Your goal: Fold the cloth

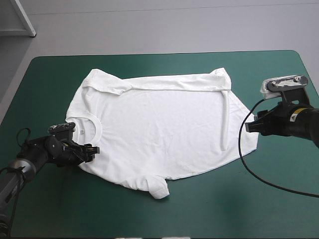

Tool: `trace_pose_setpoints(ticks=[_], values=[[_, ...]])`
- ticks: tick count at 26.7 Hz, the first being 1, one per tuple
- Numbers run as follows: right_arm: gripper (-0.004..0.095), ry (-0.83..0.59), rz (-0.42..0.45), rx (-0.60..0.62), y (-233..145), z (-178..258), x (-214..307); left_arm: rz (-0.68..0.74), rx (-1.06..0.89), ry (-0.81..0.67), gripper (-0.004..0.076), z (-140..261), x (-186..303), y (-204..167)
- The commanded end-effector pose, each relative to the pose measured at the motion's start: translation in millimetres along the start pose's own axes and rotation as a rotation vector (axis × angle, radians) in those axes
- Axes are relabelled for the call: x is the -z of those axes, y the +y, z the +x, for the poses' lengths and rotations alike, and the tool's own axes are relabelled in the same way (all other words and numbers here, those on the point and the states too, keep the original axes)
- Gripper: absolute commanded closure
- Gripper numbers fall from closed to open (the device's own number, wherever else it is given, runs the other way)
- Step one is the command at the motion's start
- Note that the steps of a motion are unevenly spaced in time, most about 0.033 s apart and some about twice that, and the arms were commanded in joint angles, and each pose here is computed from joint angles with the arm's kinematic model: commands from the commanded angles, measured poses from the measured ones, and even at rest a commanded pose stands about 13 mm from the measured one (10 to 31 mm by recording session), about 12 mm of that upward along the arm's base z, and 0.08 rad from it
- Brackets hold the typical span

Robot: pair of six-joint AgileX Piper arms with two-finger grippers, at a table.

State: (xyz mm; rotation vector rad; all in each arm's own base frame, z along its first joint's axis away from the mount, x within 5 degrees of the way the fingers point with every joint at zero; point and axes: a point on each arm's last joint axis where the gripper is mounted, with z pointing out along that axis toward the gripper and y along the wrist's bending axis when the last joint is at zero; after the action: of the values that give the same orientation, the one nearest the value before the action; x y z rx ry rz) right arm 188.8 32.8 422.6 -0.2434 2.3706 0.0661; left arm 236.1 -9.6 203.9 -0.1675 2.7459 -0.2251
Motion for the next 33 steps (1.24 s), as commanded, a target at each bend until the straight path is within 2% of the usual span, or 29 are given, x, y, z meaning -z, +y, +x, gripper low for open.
trace_pose_setpoints(ticks=[1, 5, 10, 13, 20, 24, 26, 27, 29, 31, 33], values=[[0.0398, -0.081, 0.004, 0.004, -1, -6, 13, 0.038, 0.037, 0.019, 0.0413, 1, -3, -4], [0.0424, -0.086, 0.004, 0.007, -1, -6, 13, 0.033, -0.004, 0.004, 0.0728, 1, 1, -4], [0.0459, -0.099, 0.005, 0.007, -1, -8, 13, 0.038, -0.026, 0.005, 0.0732, -5, 14, -7], [0.0483, -0.094, 0.005, 0.011, -1, -7, 13, -0.011, -0.042, 0.0, 0.0732, -12, 30, -5], [0.0525, -0.04, 0.003, 0.018, 0, -2, 12, -0.417, -0.056, -0.078, 0.0732, -35, 80, 22], [0.0548, -0.037, -0.063, 0.027, 6, -2, 12, -0.55, -0.011, -0.134, 0.0732, -50, 102, 44], [0.055, -0.029, -0.114, 0.046, 10, -1, 12, -0.561, 0.073, -0.189, 0.0732, -58, 113, 61], [0.055, -0.019, -0.161, 0.062, 14, 1, 12, -0.56, 0.152, -0.229, 0.0732, -64, 122, 79], [0.055, -0.018, -0.197, 0.064, 18, 1, 13, -0.551, 0.234, -0.249, 0.0732, -72, 130, 113], [0.055, -0.019, -0.202, 0.065, 18, 1, 13, -0.517, 0.354, -0.261, 0.0732, -85, 125, 141], [0.055, -0.02, -0.215, 0.06, 19, 1, 13, -0.546, 0.346, -0.244, 0.0732, -101, 111, 166]])
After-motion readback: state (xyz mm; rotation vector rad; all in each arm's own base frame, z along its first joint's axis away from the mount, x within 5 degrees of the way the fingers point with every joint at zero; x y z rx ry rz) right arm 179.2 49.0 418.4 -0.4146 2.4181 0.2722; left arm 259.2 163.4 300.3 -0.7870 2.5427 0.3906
